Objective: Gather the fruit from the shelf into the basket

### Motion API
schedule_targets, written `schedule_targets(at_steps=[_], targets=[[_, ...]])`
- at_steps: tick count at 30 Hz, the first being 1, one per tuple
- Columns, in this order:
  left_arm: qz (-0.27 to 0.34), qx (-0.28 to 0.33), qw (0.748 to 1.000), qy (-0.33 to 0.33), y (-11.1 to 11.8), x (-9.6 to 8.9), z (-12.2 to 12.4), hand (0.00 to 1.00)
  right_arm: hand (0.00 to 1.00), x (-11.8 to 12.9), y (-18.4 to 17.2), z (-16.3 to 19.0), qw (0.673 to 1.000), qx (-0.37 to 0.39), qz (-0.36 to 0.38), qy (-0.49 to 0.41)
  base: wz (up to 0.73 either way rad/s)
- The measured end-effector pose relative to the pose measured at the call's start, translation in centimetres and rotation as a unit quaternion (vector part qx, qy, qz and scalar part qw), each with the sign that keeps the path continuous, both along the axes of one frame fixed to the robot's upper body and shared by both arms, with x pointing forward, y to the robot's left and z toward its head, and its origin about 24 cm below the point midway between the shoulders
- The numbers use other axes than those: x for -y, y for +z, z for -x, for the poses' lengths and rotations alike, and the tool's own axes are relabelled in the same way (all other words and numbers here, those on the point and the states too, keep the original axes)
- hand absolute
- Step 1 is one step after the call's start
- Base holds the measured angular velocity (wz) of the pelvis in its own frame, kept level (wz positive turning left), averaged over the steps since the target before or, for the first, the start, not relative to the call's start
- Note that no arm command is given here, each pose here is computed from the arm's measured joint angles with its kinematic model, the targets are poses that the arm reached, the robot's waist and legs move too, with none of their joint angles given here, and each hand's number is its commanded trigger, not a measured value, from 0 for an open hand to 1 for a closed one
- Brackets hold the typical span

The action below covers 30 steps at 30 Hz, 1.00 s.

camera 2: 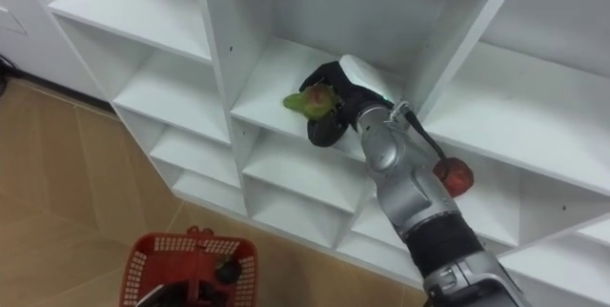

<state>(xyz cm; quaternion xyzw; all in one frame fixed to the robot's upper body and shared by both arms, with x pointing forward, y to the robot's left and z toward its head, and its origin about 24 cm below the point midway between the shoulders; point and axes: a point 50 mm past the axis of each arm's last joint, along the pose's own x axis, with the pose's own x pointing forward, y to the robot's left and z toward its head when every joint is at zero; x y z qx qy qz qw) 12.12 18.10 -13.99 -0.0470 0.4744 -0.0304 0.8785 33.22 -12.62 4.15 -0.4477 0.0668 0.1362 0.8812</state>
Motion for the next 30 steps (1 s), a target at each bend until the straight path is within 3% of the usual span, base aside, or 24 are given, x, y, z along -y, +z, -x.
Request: schedule_targets(at_steps=[11, 17, 30], targets=[[-0.002, -0.006, 1.000, 0.002, -0.2, 0.7, 0.2, 1.00, 1.00, -0.9, 1.1, 2.5, 0.998, 0.042, -0.048, 0.022, -0.04], [0.006, -0.006, 1.000, -0.009, -0.1, 1.5, 0.0, 1.00, 1.00, -1.4, 0.4, 3.5, 0.993, 0.015, -0.118, 0.020, -0.03], [0.017, 0.013, 0.999, -0.027, 0.3, 2.6, -1.6, 1.00, 1.00, -1.4, -1.5, 5.6, 0.991, -0.028, -0.124, 0.029, -0.04]])
